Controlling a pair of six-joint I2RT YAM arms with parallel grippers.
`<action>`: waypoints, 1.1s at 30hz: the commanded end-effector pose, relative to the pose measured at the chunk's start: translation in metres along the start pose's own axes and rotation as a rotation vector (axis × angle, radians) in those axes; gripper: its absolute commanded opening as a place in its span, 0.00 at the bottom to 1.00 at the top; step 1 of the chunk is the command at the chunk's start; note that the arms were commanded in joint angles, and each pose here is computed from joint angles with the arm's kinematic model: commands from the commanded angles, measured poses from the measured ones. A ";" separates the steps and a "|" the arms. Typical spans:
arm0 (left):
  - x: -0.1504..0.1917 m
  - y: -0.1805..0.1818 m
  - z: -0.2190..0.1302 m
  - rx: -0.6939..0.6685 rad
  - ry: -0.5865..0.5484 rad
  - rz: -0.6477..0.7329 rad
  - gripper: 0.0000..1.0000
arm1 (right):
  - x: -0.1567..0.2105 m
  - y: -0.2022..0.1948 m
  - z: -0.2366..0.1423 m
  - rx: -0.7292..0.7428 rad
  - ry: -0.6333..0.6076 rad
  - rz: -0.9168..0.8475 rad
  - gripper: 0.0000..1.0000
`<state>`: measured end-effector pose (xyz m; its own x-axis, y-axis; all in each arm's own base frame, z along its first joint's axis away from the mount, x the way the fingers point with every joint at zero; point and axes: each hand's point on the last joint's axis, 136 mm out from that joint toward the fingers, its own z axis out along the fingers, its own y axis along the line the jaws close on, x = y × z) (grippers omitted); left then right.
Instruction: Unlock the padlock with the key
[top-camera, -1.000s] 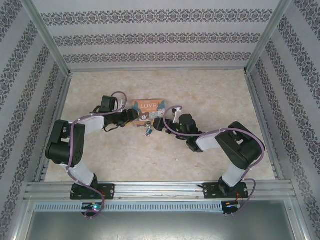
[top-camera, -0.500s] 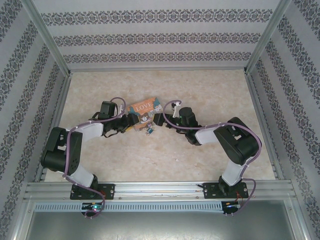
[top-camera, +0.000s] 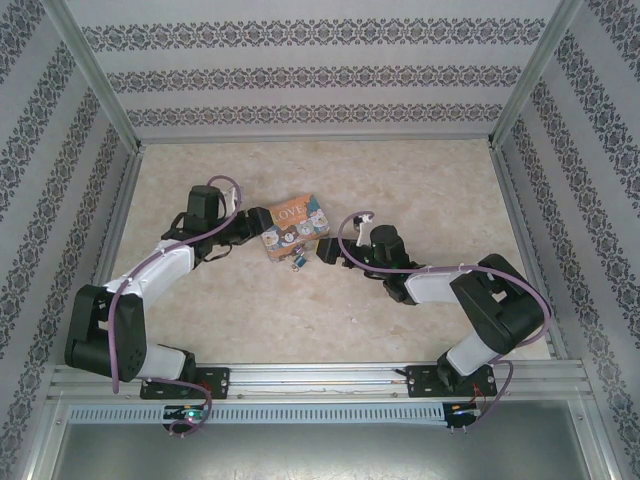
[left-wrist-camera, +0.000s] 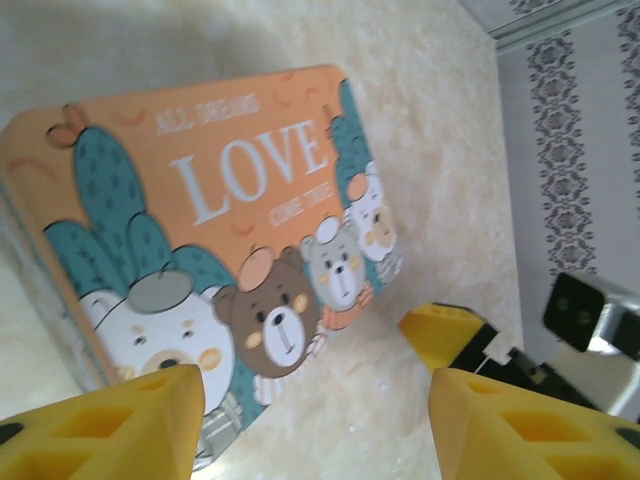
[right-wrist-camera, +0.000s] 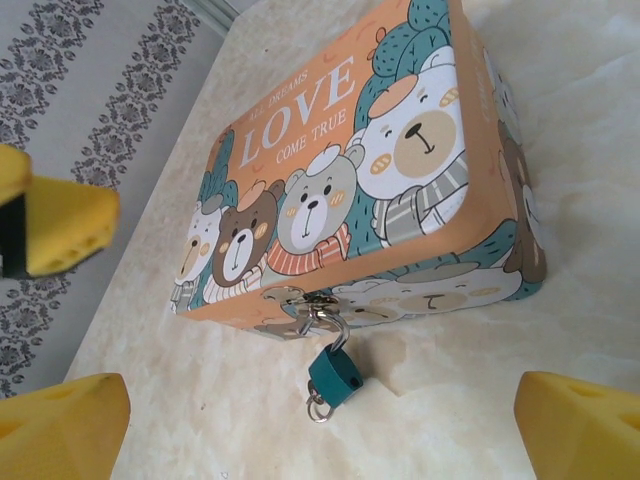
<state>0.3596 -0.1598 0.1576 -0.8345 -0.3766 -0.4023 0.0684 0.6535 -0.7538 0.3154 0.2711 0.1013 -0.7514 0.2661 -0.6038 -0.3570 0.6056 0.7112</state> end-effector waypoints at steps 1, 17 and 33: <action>-0.004 -0.017 0.002 0.055 0.041 0.016 0.57 | 0.009 0.013 0.008 -0.059 0.023 0.000 0.95; -0.005 -0.001 0.062 0.053 0.199 -0.003 0.46 | 0.037 0.024 0.058 -0.133 0.101 0.049 0.80; 0.019 0.026 0.076 0.013 0.283 -0.057 0.43 | 0.037 0.020 0.073 -0.179 0.126 0.071 0.64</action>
<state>0.4017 -0.1973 0.1133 -0.9324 -0.2458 -0.2651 0.0632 0.6112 -0.7890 0.3171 0.3421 0.0551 -0.8453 0.1958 -0.4971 -0.3529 0.4939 0.7947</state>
